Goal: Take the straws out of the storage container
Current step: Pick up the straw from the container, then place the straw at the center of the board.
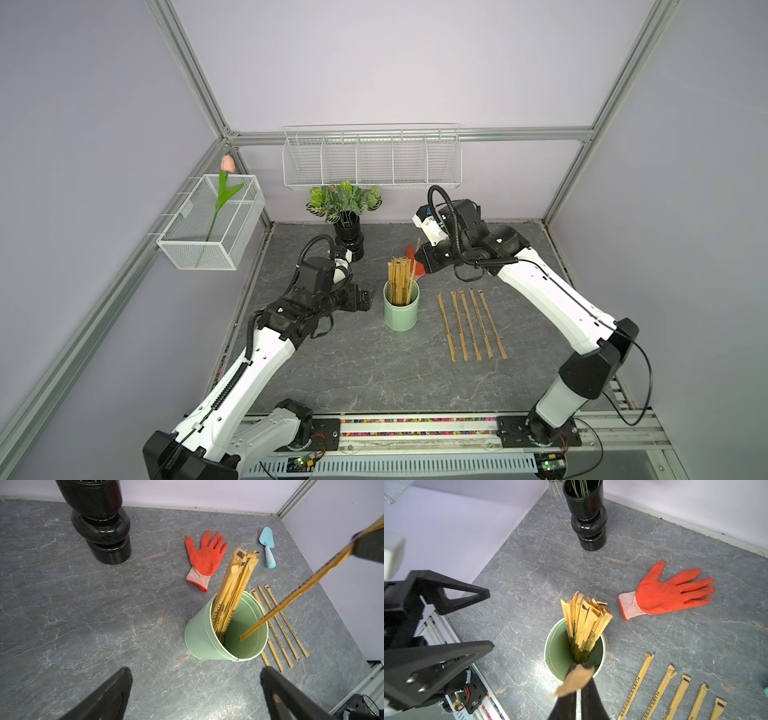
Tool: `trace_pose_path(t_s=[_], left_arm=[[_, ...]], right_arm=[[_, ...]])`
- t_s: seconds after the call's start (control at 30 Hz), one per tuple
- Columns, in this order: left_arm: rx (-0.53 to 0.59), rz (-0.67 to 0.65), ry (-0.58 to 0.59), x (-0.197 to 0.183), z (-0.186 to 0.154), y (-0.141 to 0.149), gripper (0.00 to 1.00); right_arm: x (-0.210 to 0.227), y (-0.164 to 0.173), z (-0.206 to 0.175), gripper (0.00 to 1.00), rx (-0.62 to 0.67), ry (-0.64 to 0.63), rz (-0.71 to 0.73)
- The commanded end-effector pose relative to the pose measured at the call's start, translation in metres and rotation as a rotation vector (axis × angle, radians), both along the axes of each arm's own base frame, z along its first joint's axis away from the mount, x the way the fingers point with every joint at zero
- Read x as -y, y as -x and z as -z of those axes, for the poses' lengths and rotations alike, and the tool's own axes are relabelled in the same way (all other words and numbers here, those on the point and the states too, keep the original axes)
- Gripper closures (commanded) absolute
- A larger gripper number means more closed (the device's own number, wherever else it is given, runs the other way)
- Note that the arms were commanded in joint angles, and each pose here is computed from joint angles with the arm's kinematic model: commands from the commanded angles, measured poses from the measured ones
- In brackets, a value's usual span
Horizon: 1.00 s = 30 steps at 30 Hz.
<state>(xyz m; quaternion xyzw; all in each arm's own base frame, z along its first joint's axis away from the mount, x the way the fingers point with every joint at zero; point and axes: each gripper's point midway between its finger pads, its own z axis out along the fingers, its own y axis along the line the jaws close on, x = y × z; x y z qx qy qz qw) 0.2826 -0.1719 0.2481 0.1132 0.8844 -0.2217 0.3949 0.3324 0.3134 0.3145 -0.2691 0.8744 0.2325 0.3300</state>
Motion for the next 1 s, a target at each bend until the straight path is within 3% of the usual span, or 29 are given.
trace_pose_path(t_s=[0.0,0.2,0.47,0.97], left_arm=[[0.014,0.007,-0.003,0.000,-0.006,0.003,0.00],[0.012,0.008,-0.001,0.000,-0.005,0.003,0.00],[0.012,0.007,-0.001,0.000,-0.005,0.002,0.00],[0.016,0.008,0.001,0.000,-0.007,0.003,0.00]], right_arm=[[0.014,0.012,-0.037,0.92,0.068,-0.022,-0.004],[0.038,0.021,-0.074,0.91,0.140,-0.046,0.032],[0.097,0.043,-0.087,0.91,0.155,0.050,0.127],[0.196,0.058,-0.022,0.92,-0.009,0.328,0.350]])
